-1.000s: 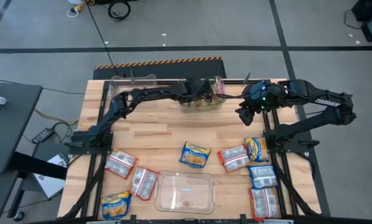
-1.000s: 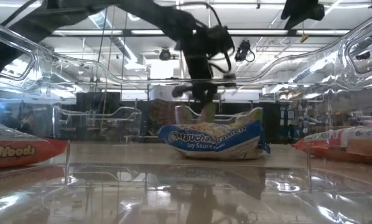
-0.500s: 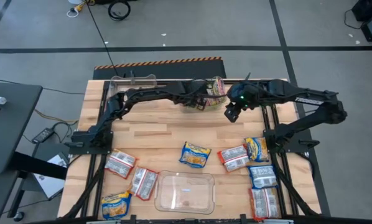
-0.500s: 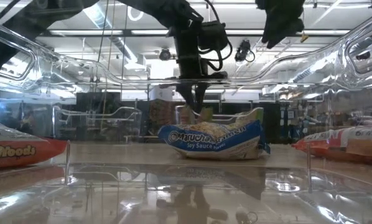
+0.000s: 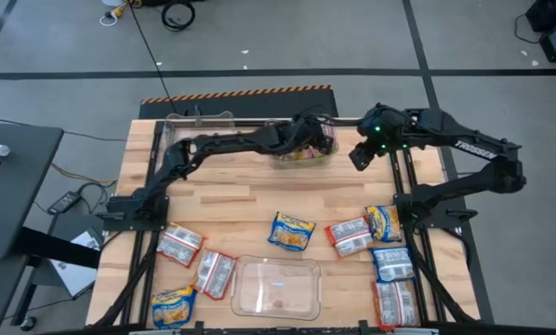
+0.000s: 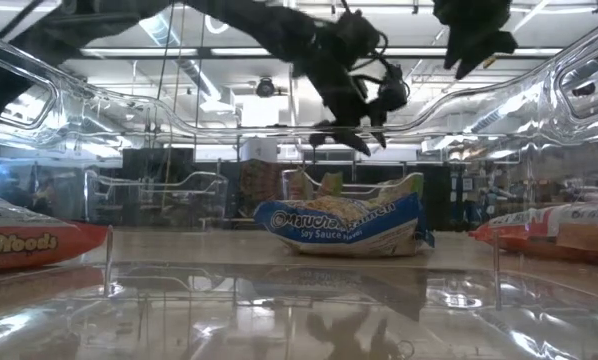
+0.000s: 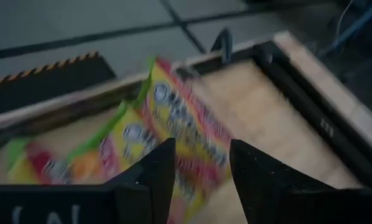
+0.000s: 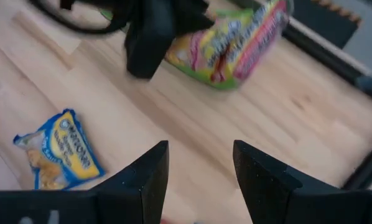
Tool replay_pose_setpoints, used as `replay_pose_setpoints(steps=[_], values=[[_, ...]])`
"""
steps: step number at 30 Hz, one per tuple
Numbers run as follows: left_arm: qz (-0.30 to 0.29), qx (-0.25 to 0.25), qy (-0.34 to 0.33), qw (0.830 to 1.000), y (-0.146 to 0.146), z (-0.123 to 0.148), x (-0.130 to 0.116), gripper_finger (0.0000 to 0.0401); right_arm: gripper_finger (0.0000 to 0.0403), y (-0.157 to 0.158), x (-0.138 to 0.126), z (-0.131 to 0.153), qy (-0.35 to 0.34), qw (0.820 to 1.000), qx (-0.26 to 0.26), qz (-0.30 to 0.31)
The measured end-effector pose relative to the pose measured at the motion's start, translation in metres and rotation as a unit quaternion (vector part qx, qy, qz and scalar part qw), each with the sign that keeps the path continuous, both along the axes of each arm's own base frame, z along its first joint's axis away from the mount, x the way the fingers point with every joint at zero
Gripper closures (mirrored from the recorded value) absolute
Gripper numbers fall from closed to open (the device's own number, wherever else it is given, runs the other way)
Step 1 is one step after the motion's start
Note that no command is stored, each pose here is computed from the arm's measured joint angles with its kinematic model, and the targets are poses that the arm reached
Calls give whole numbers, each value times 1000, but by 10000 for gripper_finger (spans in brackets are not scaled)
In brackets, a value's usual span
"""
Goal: Sort Maruchan noodles
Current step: Adjust the green noodle packs
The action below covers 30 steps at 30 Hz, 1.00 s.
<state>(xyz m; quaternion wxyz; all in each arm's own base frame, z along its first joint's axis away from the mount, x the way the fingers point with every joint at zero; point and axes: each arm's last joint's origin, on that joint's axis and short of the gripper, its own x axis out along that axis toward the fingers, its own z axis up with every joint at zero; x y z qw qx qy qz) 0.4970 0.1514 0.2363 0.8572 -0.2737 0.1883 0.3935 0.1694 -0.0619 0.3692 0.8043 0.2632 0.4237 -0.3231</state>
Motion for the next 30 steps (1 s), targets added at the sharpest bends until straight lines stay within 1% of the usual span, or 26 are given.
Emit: replay_pose_setpoints(steps=[3,6,8,12,16,18,23,26,28,30], values=[[-5,4,-13,1000,-1,-15,10,248,218,2,-10,0,10,1000,22,-19],[-6,6,14,1000,-4,-34,14,248,218,5,-18,1,19,999,32,-27],[-4,5,23,1000,-2,-40,14,248,218,8,-22,2,20,999,41,-23],[7,7,30,999,4,-54,16,248,218,11,-28,5,14,999,35,-9],[0,7,39,999,2,-77,22,248,218,14,-34,6,8,999,40,9],[-4,4,39,999,2,-81,23,248,218,15,-36,8,3,999,46,16],[-11,1,57,998,3,-87,22,251,218,17,-43,10,-7,999,41,21],[-9,3,59,998,4,-87,22,275,218,18,-46,12,-13,999,38,23],[-10,2,58,998,5,-87,22,305,218,19,-47,12,-15,999,37,23],[-13,0,60,998,4,-88,21,347,218,19,-48,13,-16,999,36,23]])
